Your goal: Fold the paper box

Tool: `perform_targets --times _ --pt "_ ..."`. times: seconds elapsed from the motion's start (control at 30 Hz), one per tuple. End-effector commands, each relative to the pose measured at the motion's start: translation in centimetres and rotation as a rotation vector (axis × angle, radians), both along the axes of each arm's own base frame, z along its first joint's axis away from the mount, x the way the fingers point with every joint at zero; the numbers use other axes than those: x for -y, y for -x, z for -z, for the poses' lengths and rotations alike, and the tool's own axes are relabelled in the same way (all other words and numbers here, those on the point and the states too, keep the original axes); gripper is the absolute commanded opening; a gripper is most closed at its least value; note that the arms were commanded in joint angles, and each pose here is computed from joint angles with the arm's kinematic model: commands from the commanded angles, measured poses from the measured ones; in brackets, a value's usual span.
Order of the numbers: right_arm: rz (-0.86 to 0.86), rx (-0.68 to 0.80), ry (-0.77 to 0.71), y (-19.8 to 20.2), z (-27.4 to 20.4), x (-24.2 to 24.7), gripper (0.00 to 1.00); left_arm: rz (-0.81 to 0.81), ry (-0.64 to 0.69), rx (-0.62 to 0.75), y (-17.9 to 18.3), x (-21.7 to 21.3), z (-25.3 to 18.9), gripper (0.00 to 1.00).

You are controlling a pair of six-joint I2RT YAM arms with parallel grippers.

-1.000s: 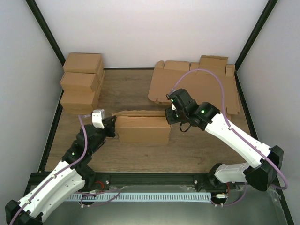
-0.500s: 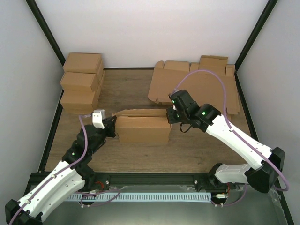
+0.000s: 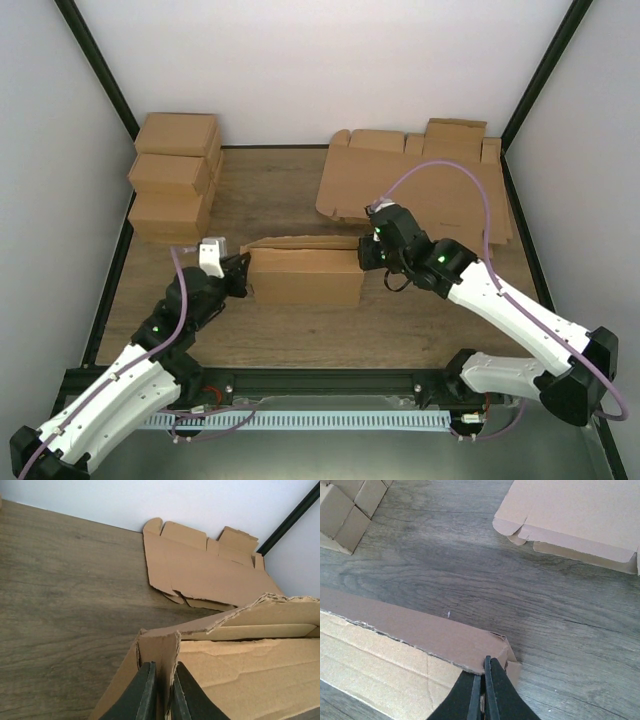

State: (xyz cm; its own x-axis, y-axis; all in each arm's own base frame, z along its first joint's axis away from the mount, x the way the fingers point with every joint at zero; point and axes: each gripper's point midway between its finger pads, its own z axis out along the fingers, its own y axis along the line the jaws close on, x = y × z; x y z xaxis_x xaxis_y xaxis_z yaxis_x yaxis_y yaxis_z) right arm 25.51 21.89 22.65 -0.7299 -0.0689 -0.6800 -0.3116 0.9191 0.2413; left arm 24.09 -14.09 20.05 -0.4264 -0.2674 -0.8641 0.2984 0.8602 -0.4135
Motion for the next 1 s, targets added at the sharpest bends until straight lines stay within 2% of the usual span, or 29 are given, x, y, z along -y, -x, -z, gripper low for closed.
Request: perform_targets --times 0.0,0.13,0.37,0.5,0.7,0.8,0.97 --pt "-0.047 -0.222 0.093 3.9 6.1 0.6 0.01 0.033 -0.004 -0.069 0.8 0.4 1.7 0.11" --pt "-0.046 -0.225 0.093 4.1 6.5 0.8 0.01 0.040 0.013 -0.092 1.1 0.6 1.8 0.18" --pt "-0.042 -0.205 0.093 3.9 6.3 0.9 0.01 0.015 0.036 -0.112 1.6 -0.1 -0.8 0.46" --pt "-0.040 -0.196 0.098 3.7 6.2 1.0 0.01 0.005 0.062 -0.148 2.3 -0.5 -2.7 0.70" --pt "-0.036 -0.183 0.112 3.4 6.3 1.1 0.01 -0.103 0.108 -0.195 2.9 -2.5 -6.5 0.99" --pt "-0.037 -0.179 0.118 3.3 6.1 1.1 0.01 -0.178 0.170 -0.316 2.7 -2.6 -6.5 1.00" --pt "-0.037 -0.174 0.113 3.3 5.8 1.1 0.01 -0.259 0.165 -0.503 1.5 -1.7 -5.4 1.00"
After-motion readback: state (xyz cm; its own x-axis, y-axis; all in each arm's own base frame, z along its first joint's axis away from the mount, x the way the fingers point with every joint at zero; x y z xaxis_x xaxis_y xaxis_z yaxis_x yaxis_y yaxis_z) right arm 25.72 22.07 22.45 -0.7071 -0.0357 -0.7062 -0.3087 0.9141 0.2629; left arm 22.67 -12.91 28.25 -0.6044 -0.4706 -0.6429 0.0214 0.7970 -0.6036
